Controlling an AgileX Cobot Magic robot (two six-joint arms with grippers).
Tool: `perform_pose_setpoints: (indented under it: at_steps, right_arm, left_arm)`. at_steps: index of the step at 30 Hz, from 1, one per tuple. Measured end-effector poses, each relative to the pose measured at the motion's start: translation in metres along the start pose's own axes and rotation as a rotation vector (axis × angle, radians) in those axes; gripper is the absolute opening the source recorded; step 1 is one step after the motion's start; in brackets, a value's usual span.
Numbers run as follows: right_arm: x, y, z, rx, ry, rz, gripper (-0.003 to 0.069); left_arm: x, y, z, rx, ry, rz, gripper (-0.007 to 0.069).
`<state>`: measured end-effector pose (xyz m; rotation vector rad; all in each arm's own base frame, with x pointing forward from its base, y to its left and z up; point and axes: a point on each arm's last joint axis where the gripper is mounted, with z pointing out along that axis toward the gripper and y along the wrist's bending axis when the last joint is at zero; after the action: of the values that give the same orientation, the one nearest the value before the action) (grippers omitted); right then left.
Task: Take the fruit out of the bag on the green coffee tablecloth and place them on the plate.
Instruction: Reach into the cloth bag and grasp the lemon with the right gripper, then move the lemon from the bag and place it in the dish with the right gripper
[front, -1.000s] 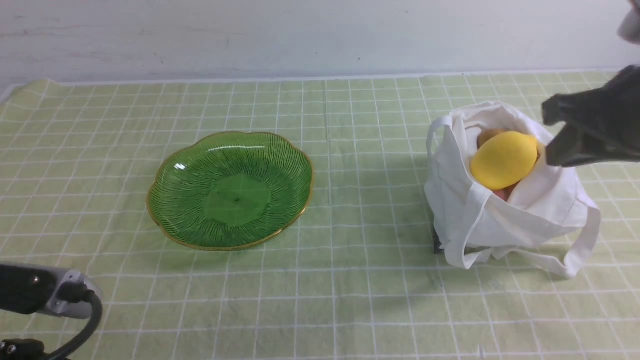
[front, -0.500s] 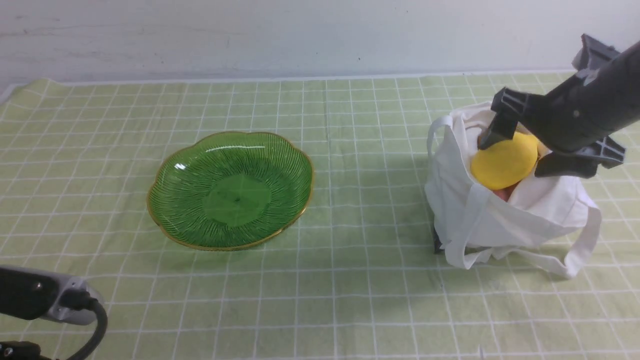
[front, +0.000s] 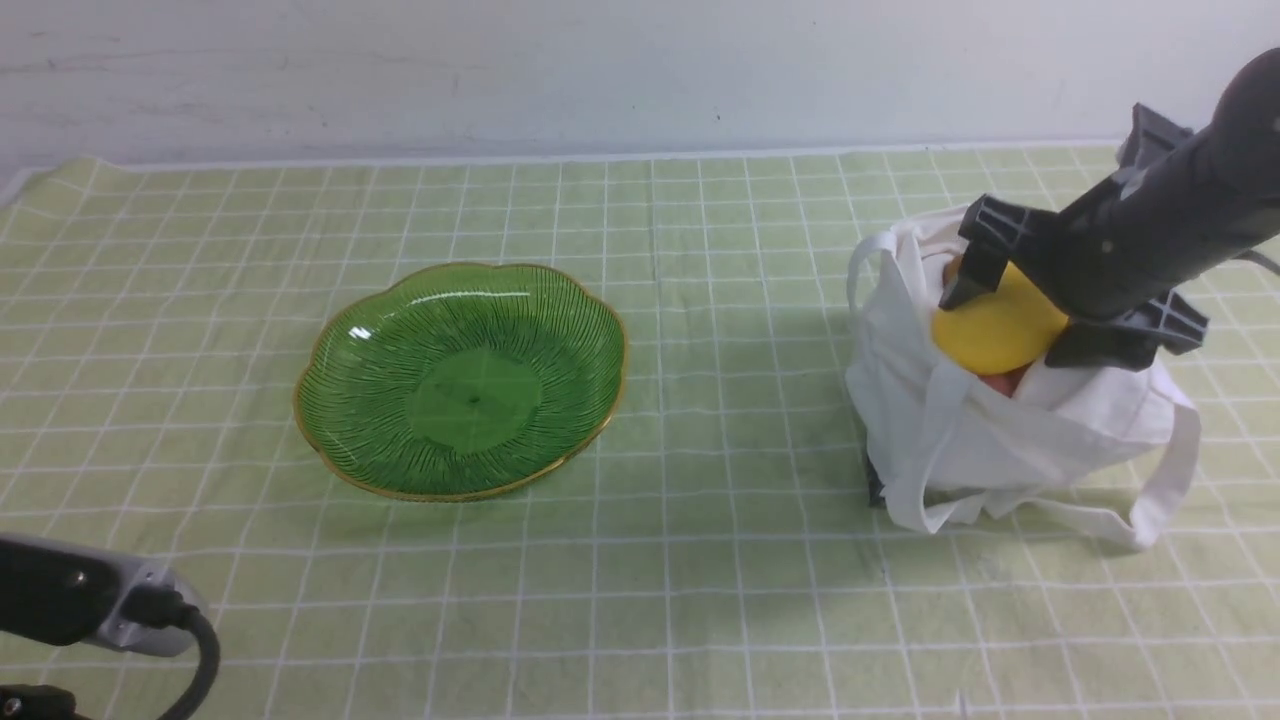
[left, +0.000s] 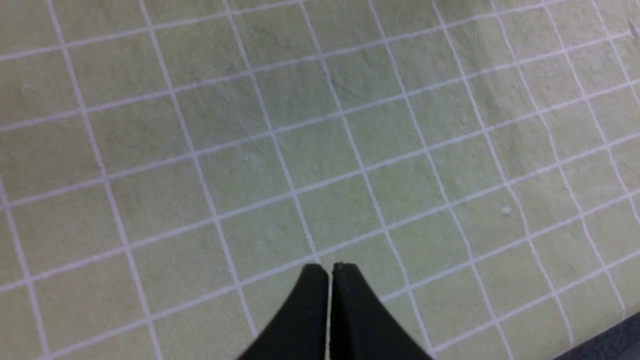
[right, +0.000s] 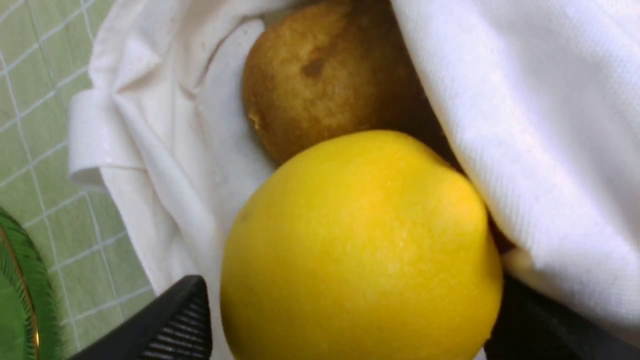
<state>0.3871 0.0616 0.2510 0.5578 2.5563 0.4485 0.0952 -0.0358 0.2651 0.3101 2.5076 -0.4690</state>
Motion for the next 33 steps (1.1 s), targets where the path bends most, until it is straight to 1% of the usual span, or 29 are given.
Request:
perform_pose_setpoints:
  at_steps: [3, 4, 5, 6, 8, 14, 20, 21, 25, 26, 28, 29, 33]
  right_arm:
    - [-0.002, 0.001, 0.002, -0.009, -0.025, 0.0, 0.0667]
    - [-0.003, 0.0, 0.004, -0.008, -0.028, -0.003, 0.0645]
    - [-0.003, 0.0, 0.004, -0.006, -0.029, -0.005, 0.0641]
    - [-0.003, -0.001, 0.005, -0.001, -0.029, -0.009, 0.0613]
    - [-0.004, -0.001, 0.007, 0.004, -0.033, -0.016, 0.0582]
    - [-0.005, -0.002, 0.007, 0.014, -0.041, -0.04, 0.058]
    - [-0.005, 0.001, -0.009, 0.009, -0.053, -0.116, 0.058]
    - [-0.007, 0.006, -0.027, -0.013, -0.091, -0.14, 0.058]
    - [-0.008, 0.013, -0.059, -0.059, -0.155, -0.151, 0.058]
    - [-0.008, 0.018, -0.076, -0.099, -0.187, -0.149, 0.058]
    - [-0.006, 0.022, -0.083, -0.129, -0.198, -0.156, 0.058]
    - [-0.002, 0.03, -0.09, -0.175, -0.204, -0.175, 0.058]
    - [0.017, 0.058, -0.084, -0.296, -0.157, -0.261, 0.058]
  left_arm:
    - [0.0, 0.0, 0.0, -0.001, 0.0, 0.0, -0.0008]
    - [0.0, 0.0, 0.0, -0.001, 0.0, 0.001, -0.0008]
    - [0.0, 0.0, 0.0, -0.002, 0.001, 0.001, -0.0008]
    - [0.0, 0.0, 0.0, -0.002, 0.001, 0.001, -0.0008]
    - [0.0, 0.0, 0.0, -0.001, 0.001, 0.001, -0.0008]
    - [0.002, 0.0, 0.0, 0.005, 0.019, 0.002, -0.0008]
    - [0.003, 0.0, 0.0, -0.003, 0.031, 0.009, -0.0008]
    - [0.003, 0.0, 0.0, -0.004, 0.032, 0.009, -0.0008]
    - [0.003, 0.0, 0.0, -0.004, 0.032, 0.01, -0.0008]
    - [0.003, 0.0, 0.0, -0.004, 0.032, 0.01, -0.0008]
    - [0.003, 0.0, 0.0, -0.004, 0.032, 0.01, -0.0008]
    - [0.003, 0.0, 0.0, -0.004, 0.032, 0.011, -0.0008]
    - [0.002, 0.001, 0.0, -0.008, 0.023, 0.011, -0.0008]
